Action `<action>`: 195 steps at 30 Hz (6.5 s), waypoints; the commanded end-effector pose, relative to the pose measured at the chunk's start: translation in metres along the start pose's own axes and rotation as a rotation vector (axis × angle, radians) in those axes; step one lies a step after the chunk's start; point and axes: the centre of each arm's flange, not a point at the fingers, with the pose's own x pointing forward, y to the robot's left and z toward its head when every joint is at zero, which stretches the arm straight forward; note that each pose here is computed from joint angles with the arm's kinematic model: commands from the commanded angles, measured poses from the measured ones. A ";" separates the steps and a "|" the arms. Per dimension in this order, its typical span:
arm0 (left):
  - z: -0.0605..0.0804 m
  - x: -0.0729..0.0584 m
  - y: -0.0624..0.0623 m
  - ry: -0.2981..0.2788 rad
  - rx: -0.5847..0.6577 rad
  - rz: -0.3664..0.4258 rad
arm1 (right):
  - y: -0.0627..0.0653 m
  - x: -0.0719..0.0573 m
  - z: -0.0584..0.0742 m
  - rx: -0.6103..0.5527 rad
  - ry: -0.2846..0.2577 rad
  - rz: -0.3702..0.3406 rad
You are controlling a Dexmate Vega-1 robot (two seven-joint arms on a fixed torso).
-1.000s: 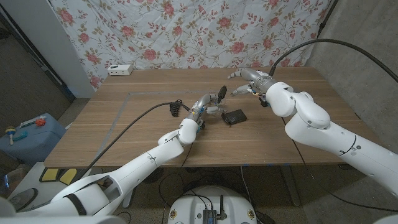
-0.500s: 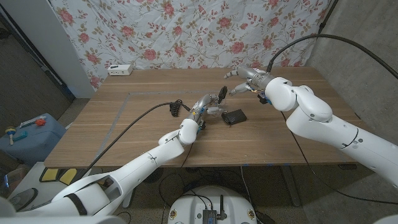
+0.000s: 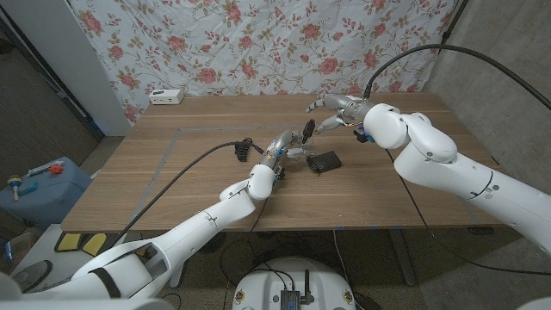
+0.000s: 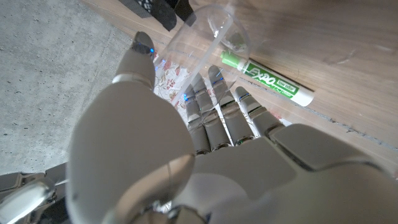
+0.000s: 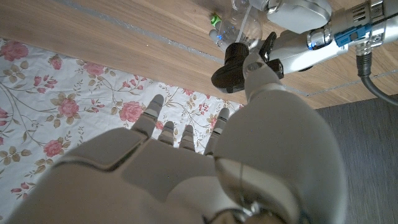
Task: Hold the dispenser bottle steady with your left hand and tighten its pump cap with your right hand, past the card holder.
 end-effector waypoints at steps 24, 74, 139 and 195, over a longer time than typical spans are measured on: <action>0.002 -0.004 -0.002 -0.008 0.002 -0.003 | 0.002 0.011 0.009 -0.042 0.038 0.116; 0.002 -0.009 -0.007 0.001 0.001 -0.018 | 0.000 0.013 0.012 -0.046 0.092 0.157; 0.004 0.000 -0.001 -0.010 0.005 0.004 | 0.004 0.020 0.028 -0.086 0.181 -0.013; 0.003 -0.004 -0.003 -0.009 -0.006 0.010 | 0.024 0.019 0.051 -0.319 0.283 -0.196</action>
